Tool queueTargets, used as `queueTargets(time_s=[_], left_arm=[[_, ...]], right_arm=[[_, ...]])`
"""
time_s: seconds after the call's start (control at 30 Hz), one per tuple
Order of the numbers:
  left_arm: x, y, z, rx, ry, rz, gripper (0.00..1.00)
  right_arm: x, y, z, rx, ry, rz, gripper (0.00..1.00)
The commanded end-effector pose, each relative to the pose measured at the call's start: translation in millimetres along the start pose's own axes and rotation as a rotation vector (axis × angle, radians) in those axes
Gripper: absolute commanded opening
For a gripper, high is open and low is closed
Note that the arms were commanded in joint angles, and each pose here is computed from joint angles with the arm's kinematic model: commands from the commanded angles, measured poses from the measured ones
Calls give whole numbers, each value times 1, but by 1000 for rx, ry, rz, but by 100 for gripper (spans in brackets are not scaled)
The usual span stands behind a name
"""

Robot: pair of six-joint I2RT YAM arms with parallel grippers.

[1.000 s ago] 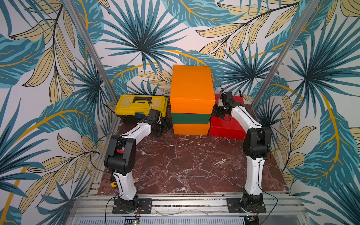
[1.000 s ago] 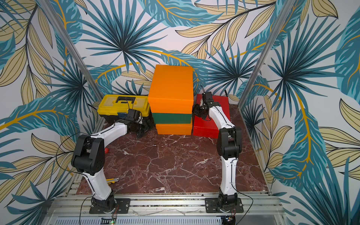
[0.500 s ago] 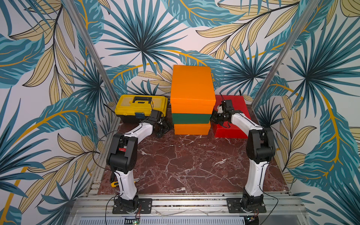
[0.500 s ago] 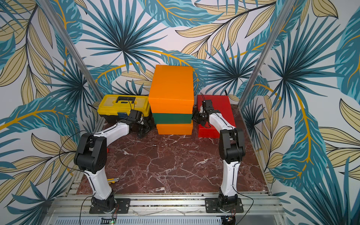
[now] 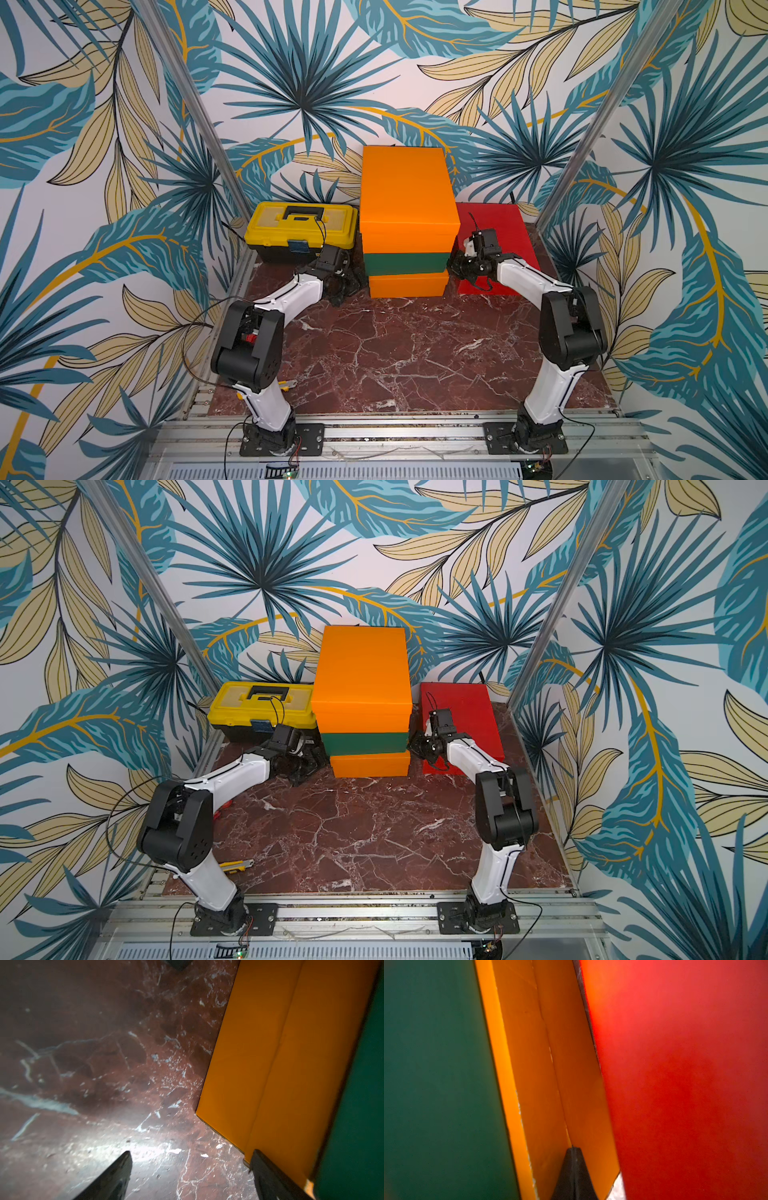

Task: Stack the shoeboxes
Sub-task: Move the shoebox to the center of the board.

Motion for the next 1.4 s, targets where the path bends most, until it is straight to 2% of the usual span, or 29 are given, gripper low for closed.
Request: queueTargets(time_s=[0.0, 0.2, 0.37, 0.63, 0.83, 0.97, 1.13, 1.2, 1.27, 1.37], left_arm=[[-12, 14, -14, 43, 88, 20, 90], [-24, 20, -5, 48, 79, -1, 90], [-40, 19, -5, 59, 64, -27, 91], [-94, 20, 1, 87, 32, -138, 92], [-154, 35, -7, 152, 67, -280, 92], [-195, 52, -22, 213, 124, -357, 93], [-220, 75, -49, 320, 184, -422, 93], [-224, 86, -65, 376, 207, -425, 93], [-228, 99, -85, 447, 229, -430, 93], [-230, 120, -114, 569, 243, -445, 93]], right_arm=[[3, 43, 11, 19, -50, 135, 0], [-6, 67, 10, 15, -33, 164, 0], [-28, 66, 13, -27, 13, 135, 0], [-86, 51, 23, -130, 149, 18, 0], [-125, 30, 24, -189, 292, -116, 0], [-144, 14, 20, -181, 312, -179, 9], [-160, -6, 5, -150, 317, -217, 18], [-166, -14, -4, -122, 320, -235, 27], [-170, -21, -16, -85, 308, -248, 46], [-175, -30, -32, -30, 290, -257, 63]])
Point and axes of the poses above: each gripper's point midway between its finger pads, its own x axis out along the fingers, its own z axis along the line the jaws close on, y = z × x, the point moved 8 cm from there along -x, back along the fingers, and after that the axes turned 6 degrees about -x, right-handed, at the moved point
